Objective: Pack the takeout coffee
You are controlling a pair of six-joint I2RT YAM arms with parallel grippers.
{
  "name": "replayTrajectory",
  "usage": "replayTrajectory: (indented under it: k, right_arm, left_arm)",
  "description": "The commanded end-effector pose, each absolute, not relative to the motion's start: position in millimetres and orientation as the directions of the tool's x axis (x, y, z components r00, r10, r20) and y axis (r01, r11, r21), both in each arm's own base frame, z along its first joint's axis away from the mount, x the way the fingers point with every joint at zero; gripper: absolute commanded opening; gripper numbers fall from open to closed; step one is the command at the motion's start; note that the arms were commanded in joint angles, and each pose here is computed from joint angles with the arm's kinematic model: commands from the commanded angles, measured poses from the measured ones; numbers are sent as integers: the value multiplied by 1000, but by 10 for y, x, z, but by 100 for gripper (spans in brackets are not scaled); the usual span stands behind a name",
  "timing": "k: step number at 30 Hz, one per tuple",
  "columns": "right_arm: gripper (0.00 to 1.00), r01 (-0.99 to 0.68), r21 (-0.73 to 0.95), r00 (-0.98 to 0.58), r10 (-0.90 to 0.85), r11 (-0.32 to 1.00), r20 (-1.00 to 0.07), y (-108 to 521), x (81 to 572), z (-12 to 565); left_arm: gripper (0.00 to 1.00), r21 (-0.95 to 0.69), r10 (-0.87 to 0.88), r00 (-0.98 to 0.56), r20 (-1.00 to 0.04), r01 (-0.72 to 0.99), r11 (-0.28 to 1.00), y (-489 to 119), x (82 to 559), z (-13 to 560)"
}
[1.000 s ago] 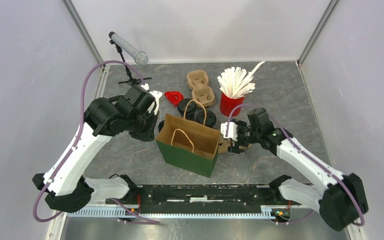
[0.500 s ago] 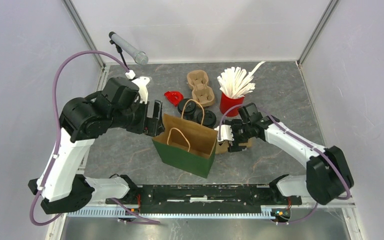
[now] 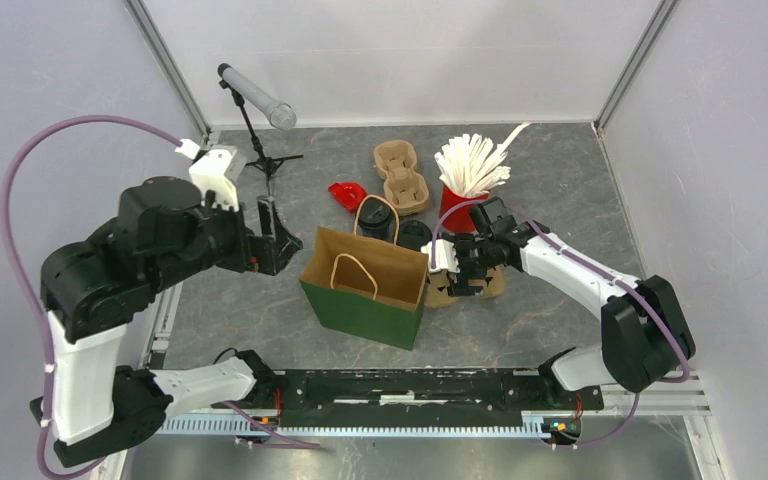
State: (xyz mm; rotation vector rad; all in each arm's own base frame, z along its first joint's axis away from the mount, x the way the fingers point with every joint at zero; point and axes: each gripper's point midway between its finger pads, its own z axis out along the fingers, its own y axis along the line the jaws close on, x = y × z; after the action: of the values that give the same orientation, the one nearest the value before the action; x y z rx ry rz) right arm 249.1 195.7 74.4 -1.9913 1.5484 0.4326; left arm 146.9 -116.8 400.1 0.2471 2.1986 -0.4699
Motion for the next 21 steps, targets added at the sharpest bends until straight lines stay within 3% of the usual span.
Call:
replayTrajectory:
  k: [1, 6, 21]
  right_arm:
    - [94, -958, -232, 283, -695, -169, -662, 2180, 2468, 830]
    - [98, -961, -220, 275, -691, -170, -668, 2206, 2457, 741]
    - [97, -985, -139, 167, -739, -99, -653, 2194, 2511, 480]
  left_arm:
    - [100, -314, -98, -545, -833, 320, 894, -1203, 1557, 4259]
    - [100, -317, -80, -575, -814, 325, 891, -1271, 1567, 4151]
    - [100, -318, -81, -569, -819, 331, 888, -1295, 1588, 4177]
